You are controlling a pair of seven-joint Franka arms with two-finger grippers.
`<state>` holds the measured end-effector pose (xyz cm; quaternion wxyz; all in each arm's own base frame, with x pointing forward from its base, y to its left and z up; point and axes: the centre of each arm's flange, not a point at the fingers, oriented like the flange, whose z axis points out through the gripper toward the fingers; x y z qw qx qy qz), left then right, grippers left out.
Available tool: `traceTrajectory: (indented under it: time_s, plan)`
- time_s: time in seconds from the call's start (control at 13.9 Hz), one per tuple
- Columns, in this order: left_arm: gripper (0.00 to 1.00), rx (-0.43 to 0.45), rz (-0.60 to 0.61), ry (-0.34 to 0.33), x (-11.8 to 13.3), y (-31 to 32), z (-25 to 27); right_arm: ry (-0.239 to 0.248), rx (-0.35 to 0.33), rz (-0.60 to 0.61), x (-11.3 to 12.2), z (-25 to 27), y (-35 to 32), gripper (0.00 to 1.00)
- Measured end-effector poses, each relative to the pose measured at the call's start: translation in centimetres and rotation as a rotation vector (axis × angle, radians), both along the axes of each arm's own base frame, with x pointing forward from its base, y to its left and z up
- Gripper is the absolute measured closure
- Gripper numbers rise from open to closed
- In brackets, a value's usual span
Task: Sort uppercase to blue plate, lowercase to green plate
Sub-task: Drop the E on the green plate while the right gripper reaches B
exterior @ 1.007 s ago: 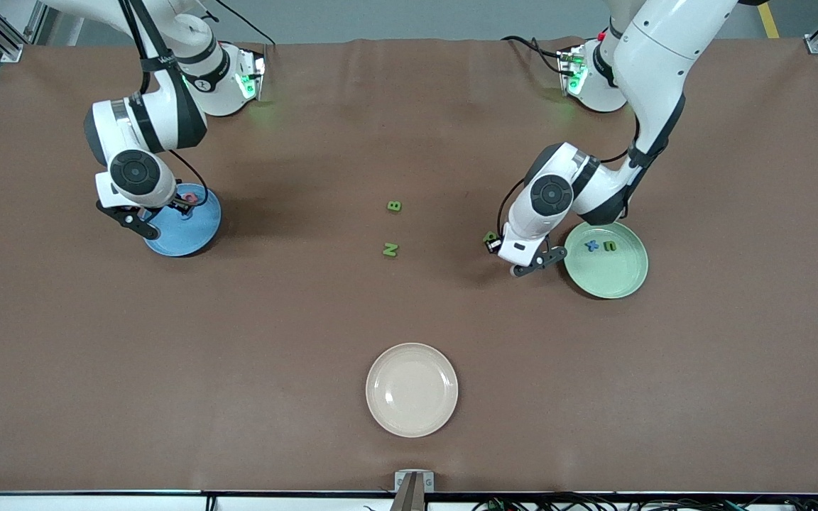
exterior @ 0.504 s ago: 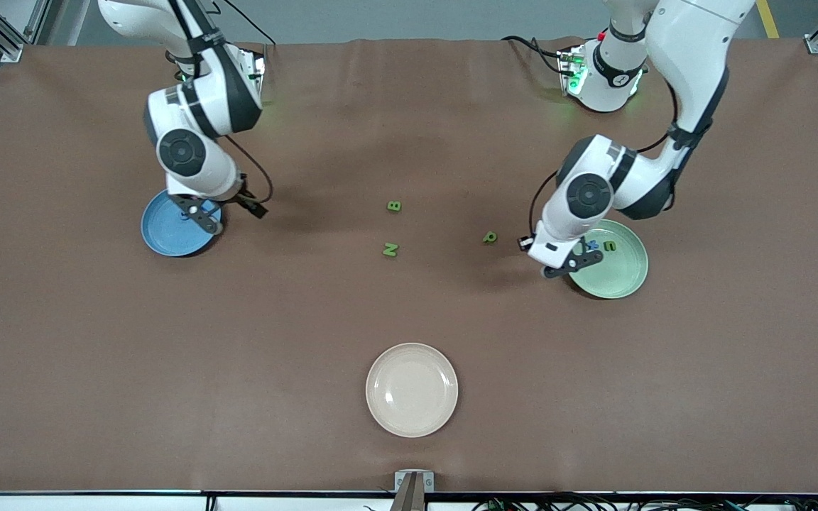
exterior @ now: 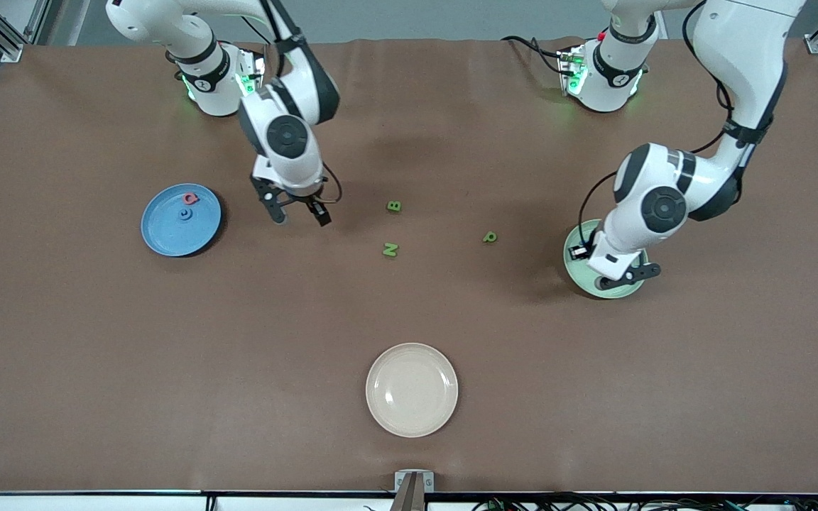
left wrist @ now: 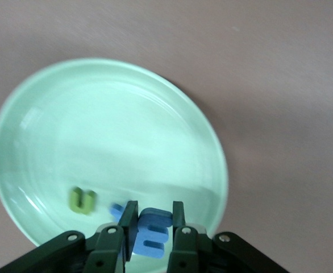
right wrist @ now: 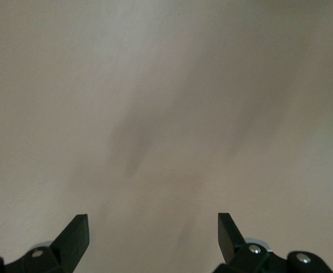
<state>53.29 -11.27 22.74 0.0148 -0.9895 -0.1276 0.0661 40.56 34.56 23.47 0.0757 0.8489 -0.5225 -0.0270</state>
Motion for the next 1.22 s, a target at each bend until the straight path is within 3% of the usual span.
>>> traceTrajectory:
  time_s: [0.36,0.79,0.94,1.22]
  plan:
    - [0.72,-0.01,-0.005,-0.028,0.6,2.6,-1.4,-0.048,0.024,-0.179,1.0,-1.4,7.4,0.0]
    - [0.71,-0.024,-0.009,-0.048,0.8,2.7,-2.5,-0.092,0.005,-0.267,0.6,-4.9,11.3,0.0]
    - [0.59,-0.024,-0.009,-0.049,0.8,2.6,-2.5,-0.093,0.007,-0.284,-0.2,-4.8,12.1,0.0]
    - [0.21,-0.026,-0.013,-0.06,1.1,2.4,-2.1,-0.098,0.005,-0.314,-1.8,-4.7,13.6,0.03]
